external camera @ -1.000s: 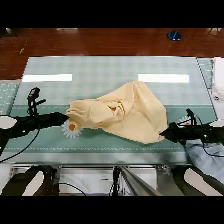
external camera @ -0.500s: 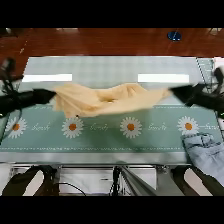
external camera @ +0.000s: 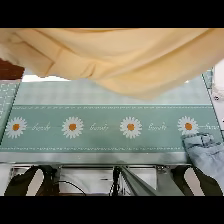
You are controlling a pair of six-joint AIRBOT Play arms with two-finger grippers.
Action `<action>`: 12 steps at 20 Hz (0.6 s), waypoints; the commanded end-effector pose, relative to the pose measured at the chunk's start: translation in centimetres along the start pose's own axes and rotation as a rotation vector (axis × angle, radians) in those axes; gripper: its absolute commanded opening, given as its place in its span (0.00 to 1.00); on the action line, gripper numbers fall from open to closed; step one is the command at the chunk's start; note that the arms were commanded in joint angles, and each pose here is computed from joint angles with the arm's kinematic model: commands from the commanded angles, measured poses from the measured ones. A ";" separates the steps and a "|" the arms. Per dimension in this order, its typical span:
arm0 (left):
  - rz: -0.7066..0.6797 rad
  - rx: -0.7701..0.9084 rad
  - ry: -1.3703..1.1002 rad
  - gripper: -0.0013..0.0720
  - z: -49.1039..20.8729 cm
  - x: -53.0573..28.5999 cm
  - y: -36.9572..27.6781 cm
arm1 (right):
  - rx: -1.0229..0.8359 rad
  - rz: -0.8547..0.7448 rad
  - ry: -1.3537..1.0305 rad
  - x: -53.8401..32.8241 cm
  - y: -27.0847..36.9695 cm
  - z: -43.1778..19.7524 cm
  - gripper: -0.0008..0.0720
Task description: Fold the shirts.
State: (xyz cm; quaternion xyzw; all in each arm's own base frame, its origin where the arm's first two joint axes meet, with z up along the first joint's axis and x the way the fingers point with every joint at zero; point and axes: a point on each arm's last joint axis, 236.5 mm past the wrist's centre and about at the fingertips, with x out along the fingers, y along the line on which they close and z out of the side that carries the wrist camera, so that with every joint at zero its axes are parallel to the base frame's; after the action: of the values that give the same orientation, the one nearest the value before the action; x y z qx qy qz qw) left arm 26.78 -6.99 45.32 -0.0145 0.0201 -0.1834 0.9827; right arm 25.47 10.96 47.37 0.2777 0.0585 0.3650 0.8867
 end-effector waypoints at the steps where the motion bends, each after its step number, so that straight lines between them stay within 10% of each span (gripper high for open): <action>1: 0.058 -0.016 0.022 0.06 1.8 -5.8 -3.4 | -0.068 -0.063 0.006 -0.9 4.4 0.7 0.04; 8: 0.148 -0.158 0.394 0.06 -7.8 -12.8 -6.2 | -0.023 -0.198 0.263 -2.7 4.2 -5.3 0.04; 12: 0.111 -0.262 0.545 0.06 -11.9 -12.7 -6.7 | -0.010 -0.562 0.446 -7.2 -3.4 -8.9 0.04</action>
State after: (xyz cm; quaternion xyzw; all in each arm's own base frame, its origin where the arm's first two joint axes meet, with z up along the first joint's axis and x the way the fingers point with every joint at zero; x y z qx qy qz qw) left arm 13.33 -8.53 37.48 -0.0574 0.2363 -0.1219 0.9623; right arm 20.05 12.31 42.73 0.1907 0.2269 0.2694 0.9163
